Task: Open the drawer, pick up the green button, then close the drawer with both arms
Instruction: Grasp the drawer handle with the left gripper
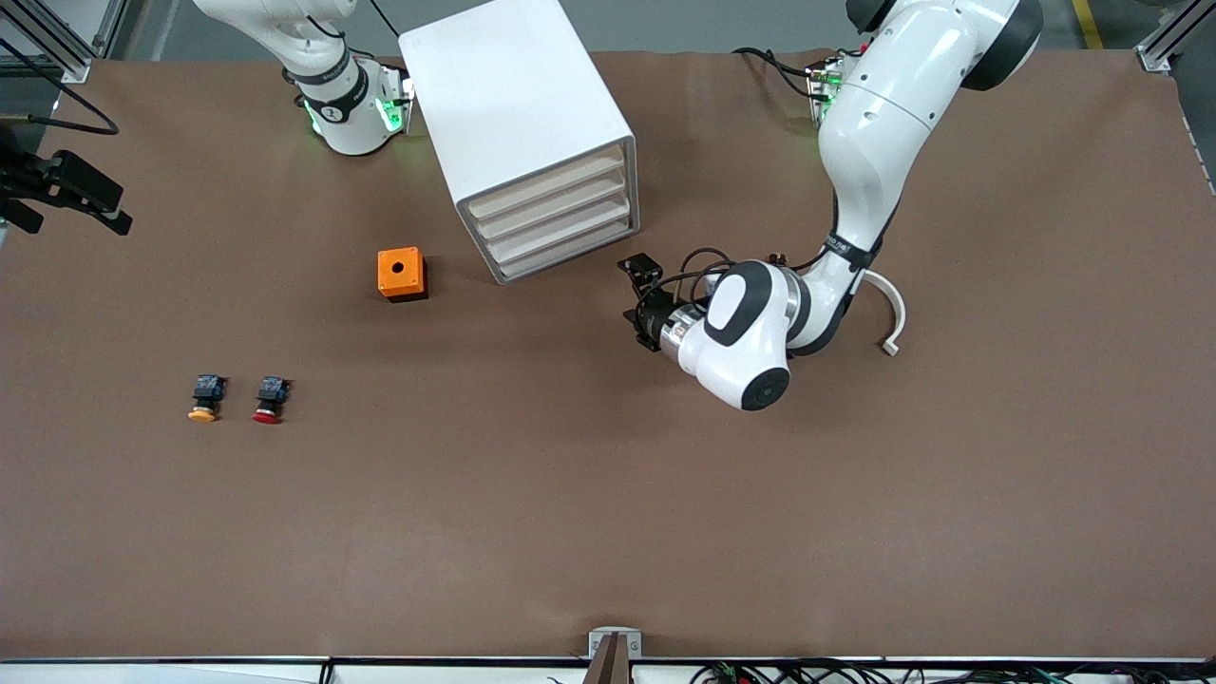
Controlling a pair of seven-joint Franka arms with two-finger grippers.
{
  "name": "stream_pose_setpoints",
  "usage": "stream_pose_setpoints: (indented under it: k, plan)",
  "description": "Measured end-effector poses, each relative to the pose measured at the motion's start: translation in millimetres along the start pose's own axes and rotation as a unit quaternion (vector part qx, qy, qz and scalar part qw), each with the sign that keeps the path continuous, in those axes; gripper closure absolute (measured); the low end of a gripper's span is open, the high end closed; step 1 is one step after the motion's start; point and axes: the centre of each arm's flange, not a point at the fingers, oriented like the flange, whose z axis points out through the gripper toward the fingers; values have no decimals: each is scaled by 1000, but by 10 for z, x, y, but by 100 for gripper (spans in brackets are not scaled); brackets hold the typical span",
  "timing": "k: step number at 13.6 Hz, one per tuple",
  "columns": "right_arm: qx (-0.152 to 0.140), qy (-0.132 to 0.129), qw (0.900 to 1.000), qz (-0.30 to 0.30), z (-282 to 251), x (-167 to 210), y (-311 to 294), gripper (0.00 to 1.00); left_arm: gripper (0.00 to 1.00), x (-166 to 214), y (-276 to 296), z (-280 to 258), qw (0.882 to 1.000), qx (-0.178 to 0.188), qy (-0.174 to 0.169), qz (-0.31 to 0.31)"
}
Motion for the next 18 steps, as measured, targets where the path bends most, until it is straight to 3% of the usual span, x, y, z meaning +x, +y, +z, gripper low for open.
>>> stream_pose_setpoints:
  k: [5, 9, 15, 18]
  plan:
    - [0, -1, 1000, 0, 10, 6, 0, 0, 0, -30, 56, 225, 999, 41, -28, -19]
    - [0, -1, 1000, 0, 16, 10, -1, 0, 0, -109, -18, 798, 997, 65, 1, -51]
    - [0, -1, 1000, 0, 14, 11, -1, 0, 3, -175, -178, 1365, 995, 80, 39, -49]
    - [-1, -1, 1000, 0, 17, 12, 0, 0, 35, -190, -244, 1540, 994, 84, 51, -47]
